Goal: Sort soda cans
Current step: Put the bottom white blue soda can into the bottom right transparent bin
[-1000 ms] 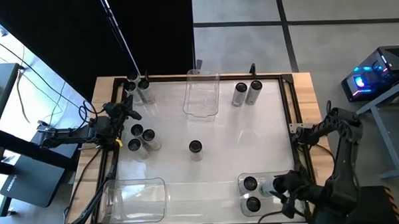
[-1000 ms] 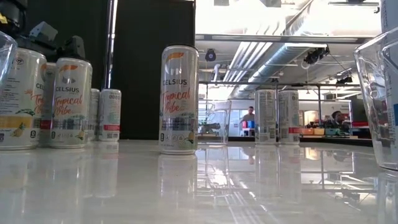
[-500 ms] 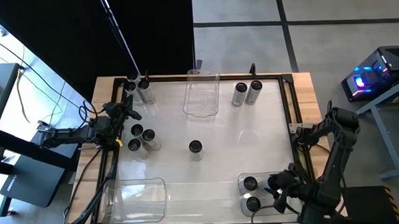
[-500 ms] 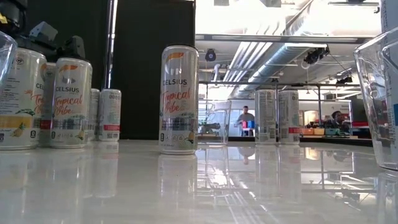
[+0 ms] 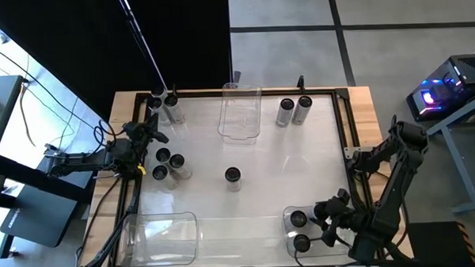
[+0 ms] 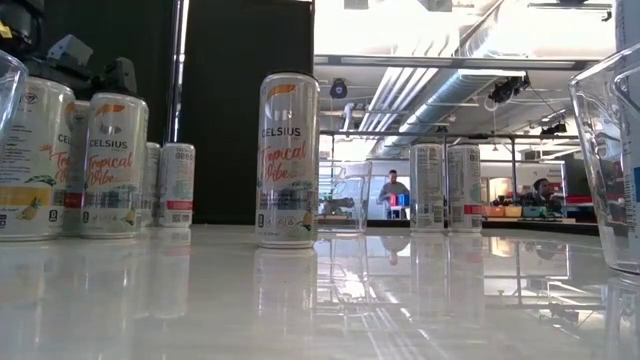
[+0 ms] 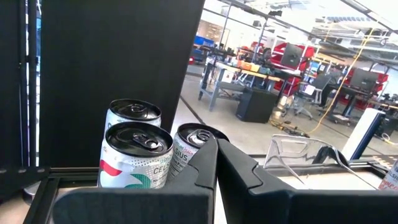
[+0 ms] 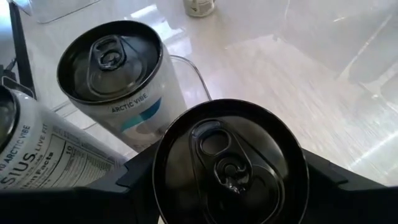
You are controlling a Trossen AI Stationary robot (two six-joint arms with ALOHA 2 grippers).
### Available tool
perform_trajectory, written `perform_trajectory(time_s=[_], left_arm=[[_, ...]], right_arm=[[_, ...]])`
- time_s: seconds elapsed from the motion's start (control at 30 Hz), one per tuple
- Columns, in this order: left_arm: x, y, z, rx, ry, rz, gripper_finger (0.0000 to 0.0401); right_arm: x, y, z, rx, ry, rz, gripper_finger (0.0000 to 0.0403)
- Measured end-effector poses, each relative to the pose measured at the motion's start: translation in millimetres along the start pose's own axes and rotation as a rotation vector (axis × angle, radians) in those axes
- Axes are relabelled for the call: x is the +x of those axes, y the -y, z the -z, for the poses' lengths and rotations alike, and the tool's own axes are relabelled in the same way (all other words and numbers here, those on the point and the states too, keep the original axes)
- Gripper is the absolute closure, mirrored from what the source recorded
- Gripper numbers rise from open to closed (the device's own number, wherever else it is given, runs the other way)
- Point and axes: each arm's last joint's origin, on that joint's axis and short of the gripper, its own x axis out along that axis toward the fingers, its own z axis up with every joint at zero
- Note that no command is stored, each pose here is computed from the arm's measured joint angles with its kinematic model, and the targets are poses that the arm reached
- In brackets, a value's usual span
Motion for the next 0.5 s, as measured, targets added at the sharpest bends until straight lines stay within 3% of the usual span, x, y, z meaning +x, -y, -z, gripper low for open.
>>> perform_trajectory(time_s=[0.5], left_arm=[[0.0,0.0,0.1,0.0,0.0,0.0,0.0401]], right_arm=[[5.9,2.0,5.0,0.004,0.033,-0.01,0.0155]])
